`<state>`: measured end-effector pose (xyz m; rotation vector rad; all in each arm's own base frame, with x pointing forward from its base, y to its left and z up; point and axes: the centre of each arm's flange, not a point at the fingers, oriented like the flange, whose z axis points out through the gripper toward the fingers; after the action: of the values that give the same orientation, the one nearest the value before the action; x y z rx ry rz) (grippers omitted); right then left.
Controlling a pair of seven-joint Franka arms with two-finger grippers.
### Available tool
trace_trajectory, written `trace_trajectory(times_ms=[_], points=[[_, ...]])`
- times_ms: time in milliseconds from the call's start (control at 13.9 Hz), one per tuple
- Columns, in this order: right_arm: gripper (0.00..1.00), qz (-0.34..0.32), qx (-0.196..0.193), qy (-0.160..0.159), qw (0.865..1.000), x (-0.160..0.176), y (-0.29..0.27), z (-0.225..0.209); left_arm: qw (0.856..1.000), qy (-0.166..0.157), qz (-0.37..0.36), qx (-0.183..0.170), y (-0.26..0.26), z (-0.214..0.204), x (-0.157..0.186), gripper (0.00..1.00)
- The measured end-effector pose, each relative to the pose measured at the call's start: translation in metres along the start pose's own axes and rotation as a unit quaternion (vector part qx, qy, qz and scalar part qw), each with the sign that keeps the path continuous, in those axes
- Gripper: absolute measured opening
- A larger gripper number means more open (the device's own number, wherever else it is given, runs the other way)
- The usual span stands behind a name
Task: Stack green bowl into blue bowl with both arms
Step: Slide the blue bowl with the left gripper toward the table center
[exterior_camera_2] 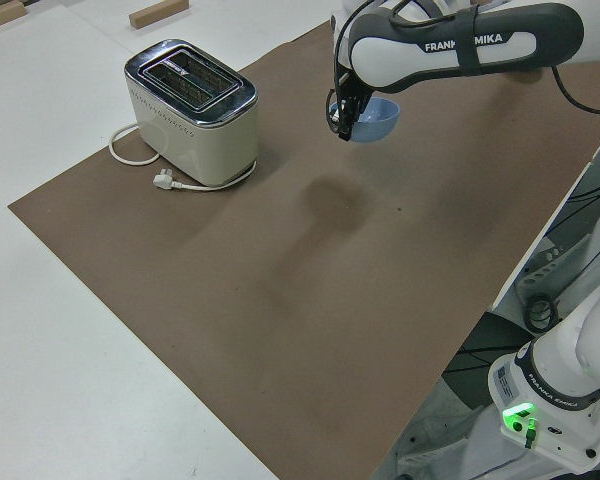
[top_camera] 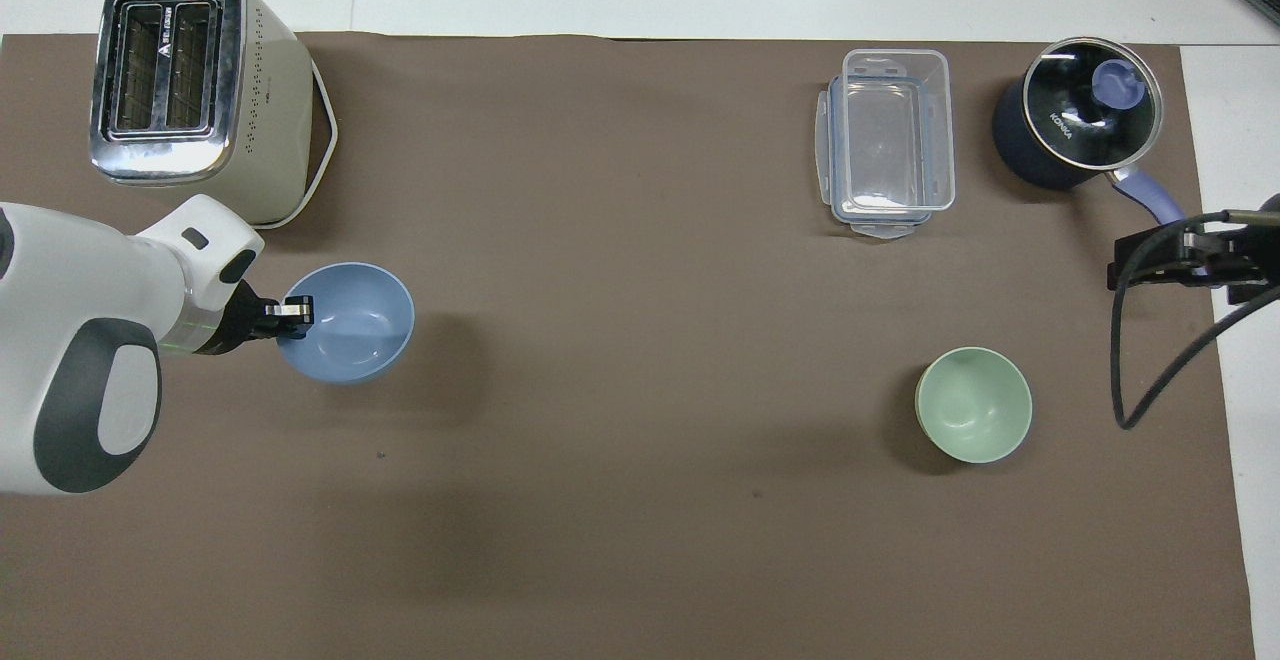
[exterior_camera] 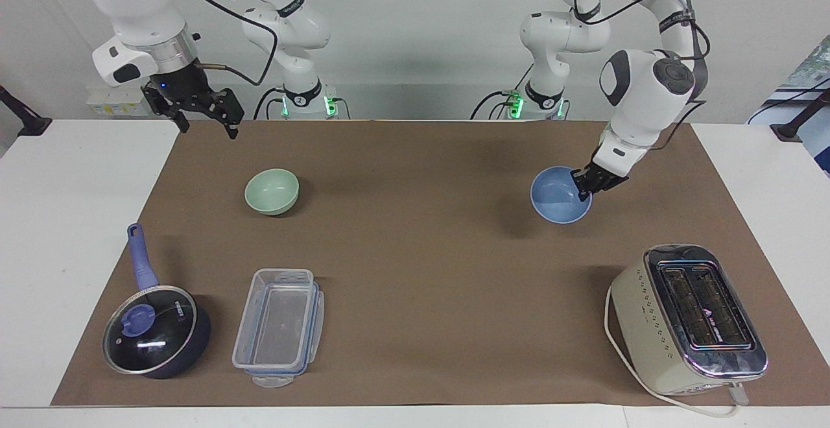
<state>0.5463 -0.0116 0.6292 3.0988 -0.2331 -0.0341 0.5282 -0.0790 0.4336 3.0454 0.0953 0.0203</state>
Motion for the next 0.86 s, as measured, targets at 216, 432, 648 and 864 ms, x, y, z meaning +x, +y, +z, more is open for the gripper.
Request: trace_trajectory(times_ms=[216,432,648,864], points=[[1.0,0.0,0.0,0.0,1.0,0.0,0.0,0.0,1.0,-0.002,0.008,-0.004,0.012,0.001,-0.002,0.06],[1.0,0.0,0.0,0.0,1.0,0.0,0.0,0.0,0.999,-0.007,0.035,-0.013,0.049,0.006,-0.013,0.06],[1.0,0.0,0.0,0.0,1.0,0.0,0.0,0.0,0.999,-0.001,0.045,-0.018,0.098,0.019,-0.027,0.06],[1.0,0.0,0.0,0.0,1.0,0.0,0.0,0.0,0.999,0.008,0.038,-0.022,0.14,0.042,-0.043,0.06]])
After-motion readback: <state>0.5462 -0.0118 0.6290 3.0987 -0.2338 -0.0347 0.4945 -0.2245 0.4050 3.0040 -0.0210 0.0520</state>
